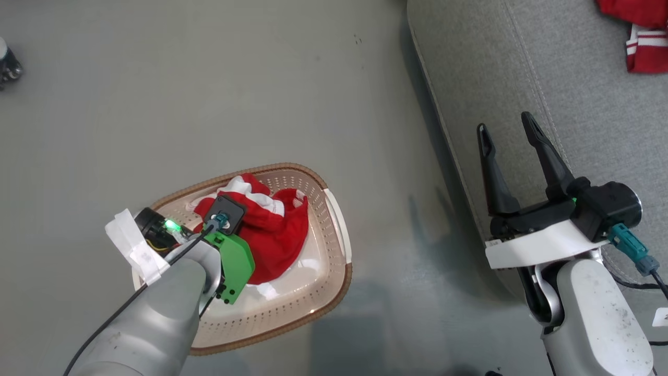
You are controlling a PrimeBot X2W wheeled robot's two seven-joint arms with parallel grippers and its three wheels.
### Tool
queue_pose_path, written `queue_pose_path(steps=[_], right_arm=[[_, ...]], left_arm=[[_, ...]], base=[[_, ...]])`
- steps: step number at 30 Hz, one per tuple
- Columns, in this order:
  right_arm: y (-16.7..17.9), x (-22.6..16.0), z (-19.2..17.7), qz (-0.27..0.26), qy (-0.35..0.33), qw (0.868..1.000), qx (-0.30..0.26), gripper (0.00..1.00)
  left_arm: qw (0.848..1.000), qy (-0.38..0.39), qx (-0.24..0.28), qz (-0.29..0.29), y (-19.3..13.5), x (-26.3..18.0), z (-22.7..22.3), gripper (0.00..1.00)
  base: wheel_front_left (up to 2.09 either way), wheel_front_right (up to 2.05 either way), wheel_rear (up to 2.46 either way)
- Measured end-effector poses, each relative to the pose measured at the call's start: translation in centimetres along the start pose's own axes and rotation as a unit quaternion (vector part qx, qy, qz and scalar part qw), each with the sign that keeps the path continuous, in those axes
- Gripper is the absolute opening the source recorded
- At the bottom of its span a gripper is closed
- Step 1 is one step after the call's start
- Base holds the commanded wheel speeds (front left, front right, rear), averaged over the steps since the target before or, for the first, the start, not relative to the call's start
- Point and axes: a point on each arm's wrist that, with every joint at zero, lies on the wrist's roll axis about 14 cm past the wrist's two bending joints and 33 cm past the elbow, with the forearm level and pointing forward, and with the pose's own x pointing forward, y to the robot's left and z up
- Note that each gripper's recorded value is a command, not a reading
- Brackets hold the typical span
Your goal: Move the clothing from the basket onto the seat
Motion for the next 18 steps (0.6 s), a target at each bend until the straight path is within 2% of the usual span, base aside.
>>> queue_pose_path(steps=[9,18], right_arm=[[1.9,-1.4,1.9,0.019,-0.015,1.0,0.007,1.0],[3.6,-3.3,3.5,0.038,-0.026,0.999,0.014,1.0]], left_arm=[[0.996,-0.09,-0.005,0.02,-0.4,-3.7,5.3,0.0],[0.977,-0.207,-0.013,0.054,0.1,-8.6,11.6,0.0]], base=[[0.0,0.0,0.0],[0.0,0.0,0.0]])
